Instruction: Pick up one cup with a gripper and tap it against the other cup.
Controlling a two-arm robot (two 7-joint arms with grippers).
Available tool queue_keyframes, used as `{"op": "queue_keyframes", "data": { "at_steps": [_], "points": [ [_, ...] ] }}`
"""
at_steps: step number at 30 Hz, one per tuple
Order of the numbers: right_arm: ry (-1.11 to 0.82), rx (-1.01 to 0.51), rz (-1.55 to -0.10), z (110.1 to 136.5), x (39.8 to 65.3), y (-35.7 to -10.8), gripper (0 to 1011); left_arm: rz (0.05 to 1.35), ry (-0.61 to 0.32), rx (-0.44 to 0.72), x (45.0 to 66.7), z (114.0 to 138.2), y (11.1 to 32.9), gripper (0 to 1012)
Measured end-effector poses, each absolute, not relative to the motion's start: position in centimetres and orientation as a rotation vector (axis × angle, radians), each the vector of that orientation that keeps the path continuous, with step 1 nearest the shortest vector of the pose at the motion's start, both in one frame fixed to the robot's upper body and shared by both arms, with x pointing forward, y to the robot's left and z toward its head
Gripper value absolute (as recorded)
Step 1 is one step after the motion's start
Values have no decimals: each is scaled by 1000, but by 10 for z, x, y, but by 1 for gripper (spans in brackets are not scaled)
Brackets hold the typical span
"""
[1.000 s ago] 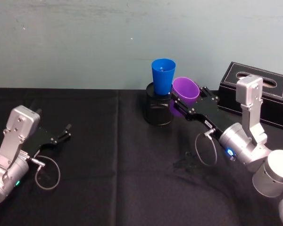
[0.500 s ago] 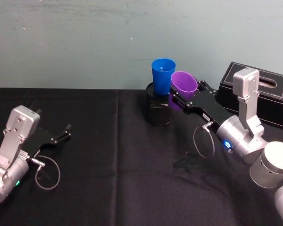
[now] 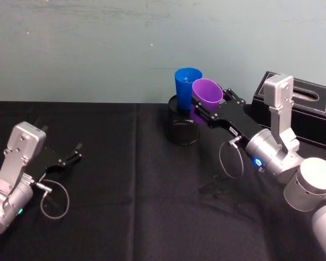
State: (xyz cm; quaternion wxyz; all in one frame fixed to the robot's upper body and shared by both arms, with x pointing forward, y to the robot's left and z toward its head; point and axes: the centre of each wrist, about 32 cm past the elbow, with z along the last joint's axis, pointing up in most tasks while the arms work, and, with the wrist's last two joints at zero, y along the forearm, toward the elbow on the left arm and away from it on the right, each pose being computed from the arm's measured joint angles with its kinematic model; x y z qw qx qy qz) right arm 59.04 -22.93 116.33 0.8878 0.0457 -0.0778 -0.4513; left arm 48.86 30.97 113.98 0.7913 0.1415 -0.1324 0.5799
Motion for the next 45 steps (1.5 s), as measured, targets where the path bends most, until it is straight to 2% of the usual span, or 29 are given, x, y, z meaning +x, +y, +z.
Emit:
{"op": "queue_keyframes", "data": {
  "at_steps": [45],
  "points": [
    [-198,104,-919,1164,618,-226,736,1248,-285,304,489,1140,310,1011]
  ]
}}
